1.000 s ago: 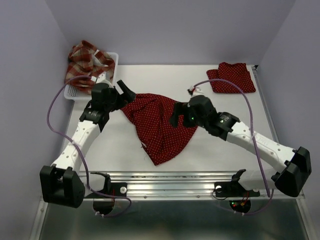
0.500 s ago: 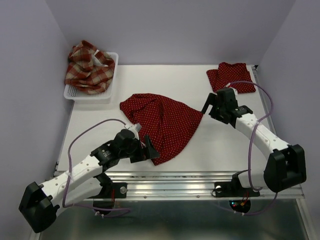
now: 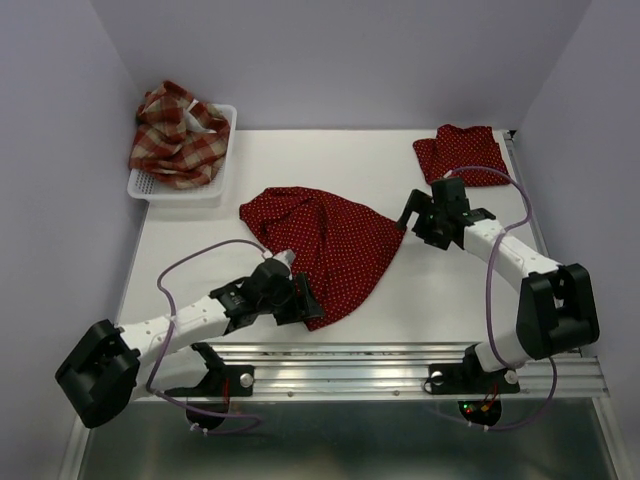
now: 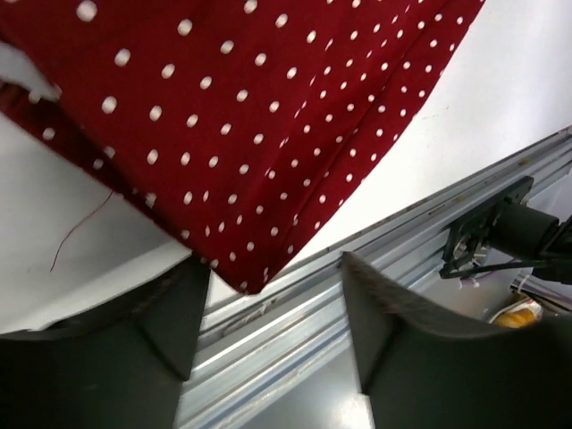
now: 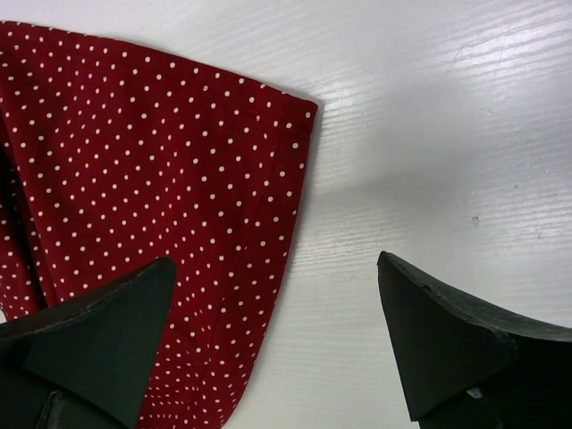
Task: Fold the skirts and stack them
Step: Flatten the skirt out
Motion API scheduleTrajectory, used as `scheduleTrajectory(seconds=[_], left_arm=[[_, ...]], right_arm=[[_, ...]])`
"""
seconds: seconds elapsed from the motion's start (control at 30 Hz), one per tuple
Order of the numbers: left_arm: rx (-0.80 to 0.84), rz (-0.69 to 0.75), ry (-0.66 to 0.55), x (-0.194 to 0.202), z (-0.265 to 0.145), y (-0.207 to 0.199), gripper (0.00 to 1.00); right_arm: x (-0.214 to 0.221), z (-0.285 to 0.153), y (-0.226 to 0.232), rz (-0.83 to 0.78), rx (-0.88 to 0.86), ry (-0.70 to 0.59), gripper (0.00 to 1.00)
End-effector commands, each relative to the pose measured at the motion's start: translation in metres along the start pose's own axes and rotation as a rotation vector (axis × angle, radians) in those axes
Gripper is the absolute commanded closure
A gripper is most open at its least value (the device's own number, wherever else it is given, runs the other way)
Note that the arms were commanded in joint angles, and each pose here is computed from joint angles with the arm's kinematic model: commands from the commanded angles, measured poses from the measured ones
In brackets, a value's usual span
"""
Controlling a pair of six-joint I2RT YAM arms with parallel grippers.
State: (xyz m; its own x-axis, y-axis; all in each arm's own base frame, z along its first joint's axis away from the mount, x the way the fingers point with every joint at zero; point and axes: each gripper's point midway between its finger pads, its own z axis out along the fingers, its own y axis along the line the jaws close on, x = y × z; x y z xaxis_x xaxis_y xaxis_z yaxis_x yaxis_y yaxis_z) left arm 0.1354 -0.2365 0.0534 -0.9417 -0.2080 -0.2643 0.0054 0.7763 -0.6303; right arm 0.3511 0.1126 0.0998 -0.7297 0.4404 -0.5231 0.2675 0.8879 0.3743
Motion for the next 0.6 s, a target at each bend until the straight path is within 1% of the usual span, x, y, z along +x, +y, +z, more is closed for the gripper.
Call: scheduleTrajectory(seconds=[0.0, 0.03, 0.07, 0.1, 0.13, 0.17, 0.2, 0.37, 0.57], left_arm=[[0.073, 0.026, -0.043, -0.014, 0.007, -0.023, 0.35], [0.057, 0.025, -0.018, -0.010, 0.012, -0.018, 0.47], [0.058, 0.027, 0.000, -0.006, 0.014, -0.017, 0.53], [0.058, 0.036, 0.020, -0.003, 0.015, -0.016, 0.60], [0.045, 0.038, 0.034, 0.000, 0.018, -0.014, 0.78], [0.043, 0.040, 0.041, 0.001, 0.018, -0.012, 0.91], [0.043, 0.043, 0.043, 0.002, 0.018, -0.012, 1.00], [0.065, 0.063, 0.013, -0.002, 0.006, -0.018, 1.00], [0.076, 0.067, -0.013, -0.003, -0.007, -0.018, 1.00]], right_arm=[[-0.013, 0.009, 0.002, 0.019, -0.028, -0.030, 0.00], [-0.015, 0.011, -0.001, 0.028, -0.021, -0.029, 0.00], [-0.015, 0.012, -0.001, 0.029, -0.018, -0.028, 0.00], [-0.010, 0.016, 0.003, 0.029, -0.037, 0.002, 0.00], [-0.014, 0.018, 0.002, 0.037, -0.037, -0.002, 0.00], [-0.013, 0.021, 0.001, 0.036, -0.034, 0.002, 0.00], [-0.013, 0.023, 0.001, 0.036, -0.030, 0.004, 0.00], [-0.012, 0.042, -0.006, 0.034, -0.002, 0.025, 0.00], [-0.005, 0.061, 0.000, 0.024, -0.039, 0.063, 0.01]])
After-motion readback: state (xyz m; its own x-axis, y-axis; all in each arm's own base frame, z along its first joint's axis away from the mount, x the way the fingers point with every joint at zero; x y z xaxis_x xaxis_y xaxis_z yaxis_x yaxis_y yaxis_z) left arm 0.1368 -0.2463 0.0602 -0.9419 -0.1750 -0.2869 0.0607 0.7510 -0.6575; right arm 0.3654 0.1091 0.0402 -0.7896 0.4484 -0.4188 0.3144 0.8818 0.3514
